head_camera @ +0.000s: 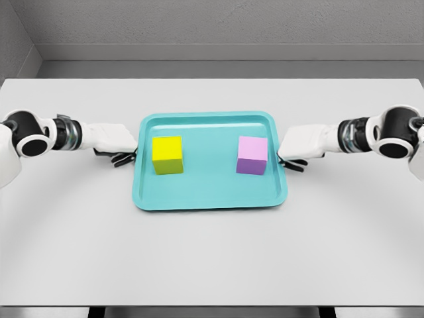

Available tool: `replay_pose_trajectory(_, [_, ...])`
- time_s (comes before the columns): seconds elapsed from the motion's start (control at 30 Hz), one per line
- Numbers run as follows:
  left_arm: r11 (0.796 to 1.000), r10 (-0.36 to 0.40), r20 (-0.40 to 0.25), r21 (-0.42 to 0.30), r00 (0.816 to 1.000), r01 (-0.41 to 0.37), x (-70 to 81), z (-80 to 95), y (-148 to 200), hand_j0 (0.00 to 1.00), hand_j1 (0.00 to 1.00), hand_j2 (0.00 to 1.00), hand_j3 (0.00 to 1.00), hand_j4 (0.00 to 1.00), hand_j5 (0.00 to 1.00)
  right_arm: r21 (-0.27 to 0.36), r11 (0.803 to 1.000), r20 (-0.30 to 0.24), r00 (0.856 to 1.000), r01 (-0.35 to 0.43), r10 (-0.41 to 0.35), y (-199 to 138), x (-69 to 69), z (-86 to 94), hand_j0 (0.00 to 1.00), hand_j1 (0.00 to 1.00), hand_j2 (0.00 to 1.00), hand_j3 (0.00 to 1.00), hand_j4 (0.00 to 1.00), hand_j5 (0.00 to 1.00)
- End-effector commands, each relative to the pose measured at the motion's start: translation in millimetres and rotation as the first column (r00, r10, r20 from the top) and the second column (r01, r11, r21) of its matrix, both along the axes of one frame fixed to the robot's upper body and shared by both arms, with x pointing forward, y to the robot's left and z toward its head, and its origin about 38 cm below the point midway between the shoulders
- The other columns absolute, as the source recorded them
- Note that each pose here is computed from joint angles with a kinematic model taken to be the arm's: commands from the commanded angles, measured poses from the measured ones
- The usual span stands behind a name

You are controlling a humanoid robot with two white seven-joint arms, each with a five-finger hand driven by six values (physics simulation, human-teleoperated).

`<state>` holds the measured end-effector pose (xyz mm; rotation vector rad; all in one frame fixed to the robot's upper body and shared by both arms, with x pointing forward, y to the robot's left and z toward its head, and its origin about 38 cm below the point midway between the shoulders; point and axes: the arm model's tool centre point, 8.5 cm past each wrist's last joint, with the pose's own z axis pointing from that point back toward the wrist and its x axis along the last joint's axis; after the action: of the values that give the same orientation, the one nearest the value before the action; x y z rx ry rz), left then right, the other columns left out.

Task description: Push two cubes

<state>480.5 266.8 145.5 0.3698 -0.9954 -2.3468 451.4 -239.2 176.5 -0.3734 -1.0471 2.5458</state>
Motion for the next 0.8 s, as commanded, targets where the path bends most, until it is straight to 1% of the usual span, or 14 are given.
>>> replay_pose_trajectory(0.0, [0.999,0.007,-0.006,-0.039,1.0,-0.007,0.5,2.3,-4,0.02,0.02,0.02,0.02,0.02,0.02,0.001,1.0,-0.01,1.0,-0.004,0.004,4,-0.2,-3.6,0.0,0.0,0.0,0.0,0.0,0.0])
replay_pose_trajectory(0.17, [0.999,0.037,-0.004,-0.033,0.999,-0.037,4.0,4.6,7,0.04,0.04,0.04,0.04,0.04,0.04,-0.006,1.0,0.001,1.0,-0.011,0.011,9,3.2,-1.8,0.0,0.0,0.0,0.0,0.0,0.0])
replay_pose_trajectory(0.2, [0.999,0.042,-0.005,-0.032,0.999,-0.042,4.6,4.8,9,0.06,0.06,0.06,0.06,0.06,0.06,-0.004,1.0,0.002,1.0,-0.014,0.014,10,3.0,-1.7,0.0,0.0,0.0,0.0,0.0,0.0])
replay_pose_trajectory(0.23, [0.997,0.063,-0.016,-0.033,0.998,-0.063,5.9,1.9,15,0.11,0.11,0.11,0.11,0.11,0.11,-0.003,1.0,0.002,1.0,-0.016,0.016,12,3.3,-2.1,0.0,0.0,0.0,0.0,0.0,0.0])
replay_pose_trajectory(0.27, [0.994,0.1,-0.03,-0.03,0.995,-0.101,9.4,-1.6,26,0.19,0.19,0.19,0.19,0.19,0.19,-0.004,1.0,0.0,1.0,-0.022,0.022,14,2.8,-2.7,0.0,0.0,0.0,0.0,0.0,0.0])
replay_pose_trajectory(0.3, [0.992,0.118,-0.023,-0.036,0.993,-0.119,12.4,2.5,31,0.21,0.21,0.21,0.21,0.21,0.21,-0.002,1.0,0.004,1.0,-0.029,0.029,17,3.6,-1.1,0.0,0.0,0.0,0.0,0.0,0.0])
replay_pose_trajectory(0.37, [0.991,0.125,-0.017,-0.039,0.992,-0.126,13.5,5.2,34,0.23,0.23,0.23,0.23,0.23,0.23,-0.003,0.999,0.01,0.999,-0.034,0.034,20,4.3,-0.2,0.0,0.0,0.0,0.0,0.0,0.0])
replay_pose_trajectory(0.4, [0.991,0.126,-0.015,-0.04,0.992,-0.126,14.0,6.4,34,0.23,0.23,0.23,0.23,0.23,0.23,-0.002,0.999,0.013,0.999,-0.039,0.039,23,5.0,1.3,0.0,0.0,0.0,0.0,0.0,0.0])
replay_pose_trajectory(0.43, [0.992,0.117,-0.005,-0.045,0.993,-0.117,15.3,11.4,31,0.22,0.22,0.22,0.22,0.22,0.22,-0.001,0.999,0.015,0.999,-0.04,0.04,24,5.3,1.9,0.0,0.0,0.0,0.0,0.0,0.0])
replay_pose_trajectory(0.5, [0.996,0.067,0.011,-0.064,0.998,-0.067,11.6,18.1,15,0.22,0.22,0.22,0.22,0.22,0.22,0.003,0.999,0.014,0.999,-0.045,0.045,27,5.2,1.7,0.0,0.0,0.0,0.0,0.0,0.0])
replay_pose_trajectory(0.53, [0.996,0.056,0.013,-0.065,0.998,-0.055,10.3,19.1,12,0.22,0.22,0.22,0.22,0.22,0.22,0.003,0.999,0.019,0.999,-0.046,0.046,27,6.2,3.8,0.0,0.0,0.0,0.0,0.0,0.0])
replay_pose_trajectory(0.6, [0.996,0.055,0.021,-0.065,0.998,-0.054,12.0,22.8,11,0.21,0.21,0.21,0.21,0.21,0.21,0.003,0.998,0.015,0.998,-0.056,0.056,32,5.3,2.0,0.0,0.0,0.0,0.0,0.0,0.0])
replay_pose_trajectory(0.7, [0.997,0.052,0.021,-0.064,0.998,-0.05,11.8,22.5,10,0.19,0.19,0.19,0.19,0.19,0.19,0.004,0.998,0.018,0.998,-0.064,0.064,35,5.8,3.2,0.0,0.0,0.0,0.0,0.0,0.0])
replay_pose_trajectory(0.77, [0.997,0.045,0.015,-0.058,0.999,-0.044,10.4,19.3,8,0.18,0.18,0.18,0.18,0.18,0.18,0.006,0.997,0.016,0.997,-0.073,0.073,40,5.1,2.5,0.0,0.0,0.0,0.0,0.0,0.0])
